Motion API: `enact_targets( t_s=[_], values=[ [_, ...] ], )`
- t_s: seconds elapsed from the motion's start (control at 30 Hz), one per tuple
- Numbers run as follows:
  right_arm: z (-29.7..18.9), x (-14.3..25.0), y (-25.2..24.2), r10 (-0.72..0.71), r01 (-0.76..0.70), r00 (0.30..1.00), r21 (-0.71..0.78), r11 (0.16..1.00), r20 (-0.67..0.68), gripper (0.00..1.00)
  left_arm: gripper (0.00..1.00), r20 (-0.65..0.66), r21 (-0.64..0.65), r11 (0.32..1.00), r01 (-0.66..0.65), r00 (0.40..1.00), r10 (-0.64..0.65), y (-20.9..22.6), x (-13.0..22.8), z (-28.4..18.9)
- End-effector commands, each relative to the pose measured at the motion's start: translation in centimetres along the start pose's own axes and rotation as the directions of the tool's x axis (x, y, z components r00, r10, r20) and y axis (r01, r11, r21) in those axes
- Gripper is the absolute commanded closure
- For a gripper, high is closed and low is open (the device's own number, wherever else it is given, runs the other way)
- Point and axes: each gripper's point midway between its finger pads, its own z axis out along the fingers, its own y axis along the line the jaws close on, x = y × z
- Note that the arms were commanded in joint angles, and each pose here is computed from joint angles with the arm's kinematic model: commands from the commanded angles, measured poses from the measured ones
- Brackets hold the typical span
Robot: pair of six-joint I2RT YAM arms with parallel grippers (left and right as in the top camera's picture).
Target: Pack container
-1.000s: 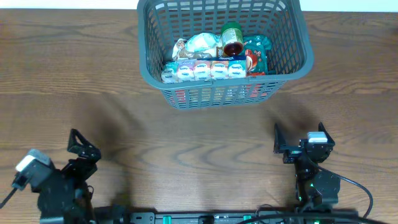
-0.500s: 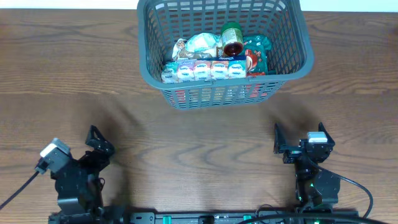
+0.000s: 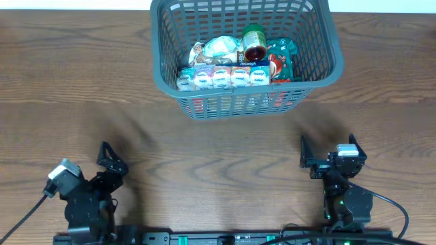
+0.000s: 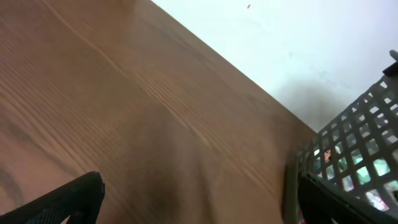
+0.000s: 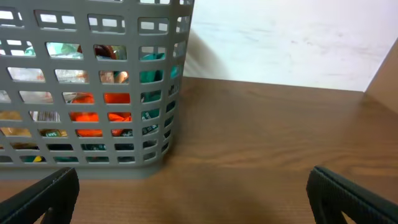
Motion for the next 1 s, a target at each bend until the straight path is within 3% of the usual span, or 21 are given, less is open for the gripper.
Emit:
enact_targets(
  t_s=[0.0, 0.57, 0.97],
  values=[
    [0.0, 0.1, -0.2, 0.016, -0.016, 1.0, 0.01, 1.0, -0.004, 0.01, 0.01, 0.006, 0.007, 1.0, 0.005, 1.0, -0.005, 0.2, 0.5, 0.4],
    [0.0, 0.1, -0.2, 0.016, -0.016, 1.0, 0.01, 1.0, -0.004, 0.01, 0.01, 0.148, 0.1, 0.995, 0.022, 0.988, -0.037, -1.0, -0.5, 2.3],
    [0.0, 0.1, -0.2, 0.017, -0.017, 1.0, 0.01, 1.0, -0.004, 0.01, 0.01, 0.155, 0.104, 0.994, 0.023, 0.987, -0.039, -0.7, 0.1, 2.8]
  ],
)
